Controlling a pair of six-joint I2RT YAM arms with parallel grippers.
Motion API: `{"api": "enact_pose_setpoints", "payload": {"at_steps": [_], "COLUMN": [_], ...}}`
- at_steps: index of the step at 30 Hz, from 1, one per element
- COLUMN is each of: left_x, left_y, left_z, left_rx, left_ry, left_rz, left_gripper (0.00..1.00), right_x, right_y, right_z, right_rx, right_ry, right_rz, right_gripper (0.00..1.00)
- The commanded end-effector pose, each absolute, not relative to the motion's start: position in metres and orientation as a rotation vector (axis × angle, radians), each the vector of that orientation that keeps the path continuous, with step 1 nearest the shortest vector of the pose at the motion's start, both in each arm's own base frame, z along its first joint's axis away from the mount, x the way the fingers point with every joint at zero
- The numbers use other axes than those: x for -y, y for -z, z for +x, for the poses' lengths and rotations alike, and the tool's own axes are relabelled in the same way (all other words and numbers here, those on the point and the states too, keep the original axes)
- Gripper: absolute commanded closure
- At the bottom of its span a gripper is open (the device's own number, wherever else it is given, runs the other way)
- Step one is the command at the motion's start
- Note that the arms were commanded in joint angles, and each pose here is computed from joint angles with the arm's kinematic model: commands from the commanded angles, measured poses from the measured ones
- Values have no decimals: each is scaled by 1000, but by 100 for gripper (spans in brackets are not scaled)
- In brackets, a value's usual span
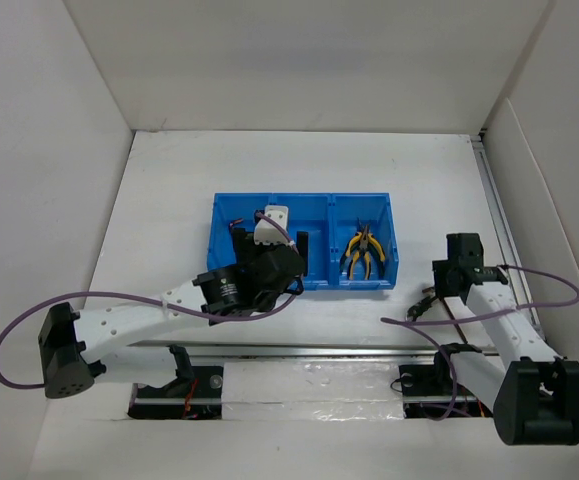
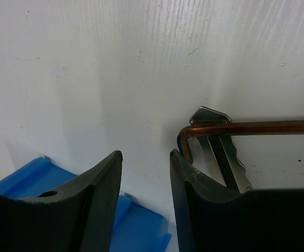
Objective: Sort the tools into containers
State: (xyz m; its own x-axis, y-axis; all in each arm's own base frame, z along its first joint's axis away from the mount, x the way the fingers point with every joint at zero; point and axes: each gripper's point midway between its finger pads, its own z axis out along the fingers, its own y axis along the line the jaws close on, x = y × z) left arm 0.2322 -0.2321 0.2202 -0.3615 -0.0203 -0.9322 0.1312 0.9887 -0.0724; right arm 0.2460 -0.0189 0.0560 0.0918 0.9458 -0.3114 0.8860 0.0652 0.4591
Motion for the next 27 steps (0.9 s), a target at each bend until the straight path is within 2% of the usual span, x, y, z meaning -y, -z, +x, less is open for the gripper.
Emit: {"api": "enact_pose_setpoints", "payload": {"at_steps": [1, 19, 27], "left_x": [232, 230, 230], "left_y": [-236, -236, -235], "left_z": [236, 237, 237], "left_rx": [-1906, -1911, -1912], "left_ry": [154, 135, 124], "left_rz": [29, 23, 25], "left_gripper": [5, 4, 4], "right_x": [26, 16, 14], "right_y": [-71, -34, -25], "right_z": [243, 252, 266], "right_rx": [-1772, -1881, -1927], "right_ry": [-116, -99, -77], "right_rz": [1814, 1841, 1849], "right_gripper": [53, 53, 59]}}
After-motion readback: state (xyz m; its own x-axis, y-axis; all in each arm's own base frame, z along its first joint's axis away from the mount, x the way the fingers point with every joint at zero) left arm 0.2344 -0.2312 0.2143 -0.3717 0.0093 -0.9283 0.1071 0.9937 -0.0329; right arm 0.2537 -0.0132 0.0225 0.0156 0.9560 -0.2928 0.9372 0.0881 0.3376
